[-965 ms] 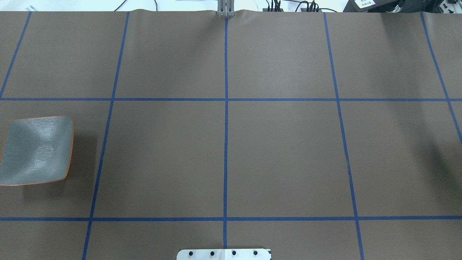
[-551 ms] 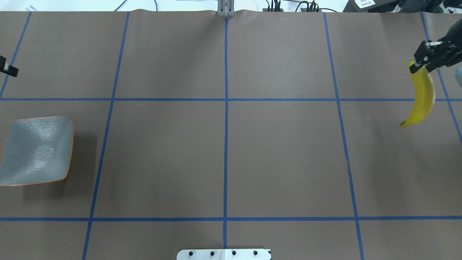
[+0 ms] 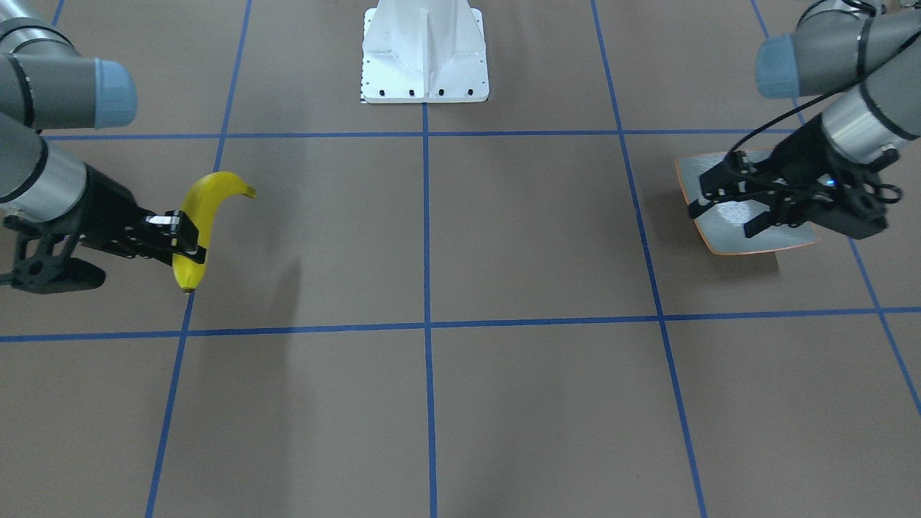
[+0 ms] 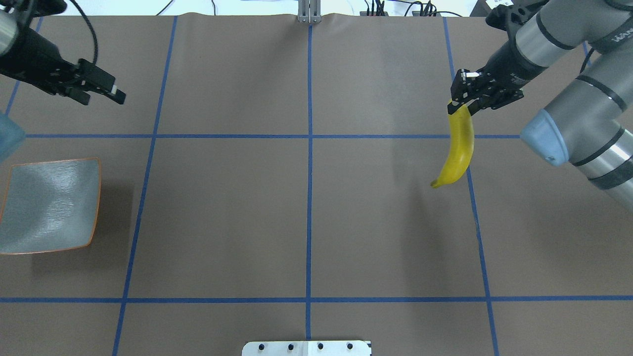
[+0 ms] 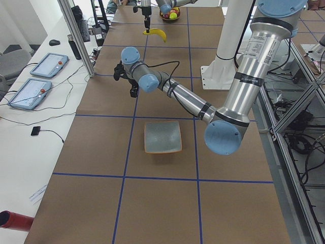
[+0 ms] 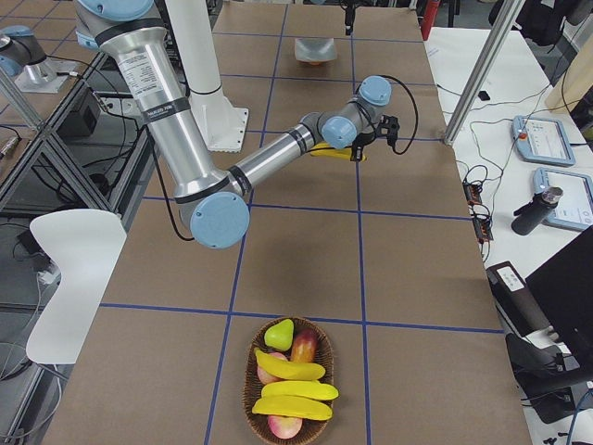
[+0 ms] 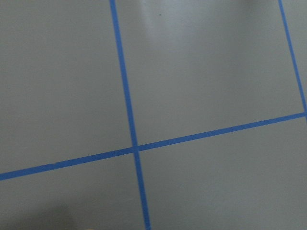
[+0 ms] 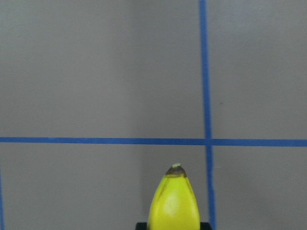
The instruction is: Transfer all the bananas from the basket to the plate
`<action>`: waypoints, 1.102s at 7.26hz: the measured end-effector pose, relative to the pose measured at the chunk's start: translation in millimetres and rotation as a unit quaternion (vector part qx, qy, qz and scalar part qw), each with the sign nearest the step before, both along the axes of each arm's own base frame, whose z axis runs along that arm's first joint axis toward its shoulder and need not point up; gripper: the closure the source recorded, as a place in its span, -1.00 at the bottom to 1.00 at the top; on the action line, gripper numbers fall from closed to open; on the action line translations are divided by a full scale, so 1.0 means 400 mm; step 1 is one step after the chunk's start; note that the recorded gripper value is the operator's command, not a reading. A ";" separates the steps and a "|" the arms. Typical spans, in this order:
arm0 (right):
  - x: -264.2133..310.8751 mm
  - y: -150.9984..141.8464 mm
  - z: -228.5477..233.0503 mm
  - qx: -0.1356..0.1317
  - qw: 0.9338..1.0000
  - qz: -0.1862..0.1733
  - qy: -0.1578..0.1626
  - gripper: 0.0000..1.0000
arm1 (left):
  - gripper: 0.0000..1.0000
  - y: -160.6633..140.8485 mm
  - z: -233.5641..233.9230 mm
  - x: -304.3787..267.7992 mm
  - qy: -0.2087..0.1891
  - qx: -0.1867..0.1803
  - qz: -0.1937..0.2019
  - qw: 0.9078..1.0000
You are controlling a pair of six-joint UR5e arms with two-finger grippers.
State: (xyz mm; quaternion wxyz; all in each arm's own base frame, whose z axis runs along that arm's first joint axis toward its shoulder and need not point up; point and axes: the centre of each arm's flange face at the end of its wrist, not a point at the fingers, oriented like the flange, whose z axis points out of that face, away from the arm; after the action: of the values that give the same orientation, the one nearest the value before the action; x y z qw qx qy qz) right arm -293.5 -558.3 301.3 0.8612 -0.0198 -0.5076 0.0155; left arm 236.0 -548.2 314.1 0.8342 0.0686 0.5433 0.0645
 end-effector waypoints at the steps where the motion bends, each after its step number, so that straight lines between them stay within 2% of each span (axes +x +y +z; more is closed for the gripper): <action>1: -0.077 0.020 -0.073 0.004 1.000 -0.002 -0.009 1.00 | -1.00 0.010 -0.062 0.095 0.026 -0.006 0.008 1.000; 2: -0.149 0.036 -0.140 0.012 1.000 -0.004 -0.016 1.00 | -1.00 0.019 -0.101 0.165 0.055 0.002 0.016 0.998; 4: -0.281 0.048 -0.244 0.037 0.999 -0.015 -0.034 1.00 | -0.99 0.043 -0.123 0.264 0.109 0.054 0.043 0.992; 6: -0.377 0.060 -0.310 0.058 0.997 -0.018 -0.054 1.00 | -0.99 0.079 -0.178 0.330 0.146 0.095 0.069 0.982; 8: -0.427 0.064 -0.355 0.064 0.995 -0.014 -0.074 1.00 | -0.98 0.125 -0.235 0.386 0.173 0.124 0.093 0.973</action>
State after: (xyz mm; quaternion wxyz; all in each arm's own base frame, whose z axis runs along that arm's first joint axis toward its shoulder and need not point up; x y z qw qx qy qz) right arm -464.2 -532.6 159.1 0.8207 0.0274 -0.5700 -0.0305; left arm 390.2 -498.2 220.0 0.7027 0.1308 0.6714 0.1960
